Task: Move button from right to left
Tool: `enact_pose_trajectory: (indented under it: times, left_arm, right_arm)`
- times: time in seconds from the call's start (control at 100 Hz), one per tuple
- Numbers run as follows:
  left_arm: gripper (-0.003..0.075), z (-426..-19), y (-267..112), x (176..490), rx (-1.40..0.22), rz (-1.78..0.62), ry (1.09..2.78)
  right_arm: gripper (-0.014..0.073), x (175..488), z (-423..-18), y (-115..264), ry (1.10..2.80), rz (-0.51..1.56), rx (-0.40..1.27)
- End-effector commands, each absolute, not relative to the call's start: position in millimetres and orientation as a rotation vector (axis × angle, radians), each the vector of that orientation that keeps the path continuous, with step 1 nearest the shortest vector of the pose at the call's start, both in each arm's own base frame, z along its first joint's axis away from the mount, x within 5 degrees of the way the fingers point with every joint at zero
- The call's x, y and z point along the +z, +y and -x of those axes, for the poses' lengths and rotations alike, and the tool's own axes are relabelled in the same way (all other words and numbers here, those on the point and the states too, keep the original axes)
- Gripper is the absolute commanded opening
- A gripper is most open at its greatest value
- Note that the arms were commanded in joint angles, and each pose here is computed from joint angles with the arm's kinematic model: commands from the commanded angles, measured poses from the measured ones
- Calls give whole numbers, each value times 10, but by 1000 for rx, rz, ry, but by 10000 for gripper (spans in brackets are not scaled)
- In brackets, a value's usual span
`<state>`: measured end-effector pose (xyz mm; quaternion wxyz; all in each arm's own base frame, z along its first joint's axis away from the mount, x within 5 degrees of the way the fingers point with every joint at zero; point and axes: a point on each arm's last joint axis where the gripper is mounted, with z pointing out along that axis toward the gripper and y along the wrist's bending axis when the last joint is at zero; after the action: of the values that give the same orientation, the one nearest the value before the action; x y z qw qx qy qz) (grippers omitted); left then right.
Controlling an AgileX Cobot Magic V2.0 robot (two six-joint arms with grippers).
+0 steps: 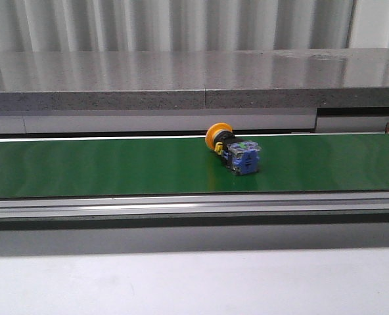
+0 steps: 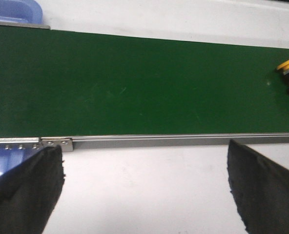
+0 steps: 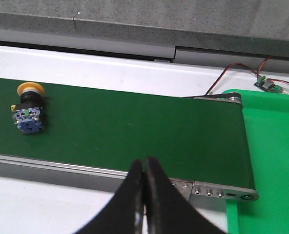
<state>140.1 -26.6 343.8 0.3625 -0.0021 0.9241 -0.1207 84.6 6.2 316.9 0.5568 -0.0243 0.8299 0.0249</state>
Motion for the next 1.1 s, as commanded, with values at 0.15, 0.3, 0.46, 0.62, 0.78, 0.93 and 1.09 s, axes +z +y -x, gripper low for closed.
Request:
enact_pose_trajectory:
  times: [0.15, 0.3, 0.46, 0.62, 0.78, 0.93, 1.09]
  left_arm:
    - [638, -1679, -567, 3676, -458, -111, 2249]
    - [638, -1905, -881, 3685, -536, -197, 2229]
    - [638, -2150, -1285, 3582, -591, -302, 2253]
    - [638, -2357, -1670, 3438, -600, -404, 2309]
    - [638, -2515, -1999, 3356, -614, -478, 2327]
    - [638, -2638, -2208, 3297, -621, -487, 2343]
    - [638, -2743, -2286, 3178, -576, -469, 2375]
  right_arm:
    - [-68, 3299, -861, 50, 1873, 50, 41]
    - [-68, 3299, -861, 50, 1873, 50, 41]
    - [-68, 3299, -861, 50, 1873, 50, 41]
    - [-68, 3299, -861, 50, 1873, 50, 41]
    - [-68, 3299, -861, 50, 1873, 50, 41]
    - [-68, 3299, -861, 50, 1873, 50, 41]
    - [-68, 3299, -861, 50, 1873, 50, 41]
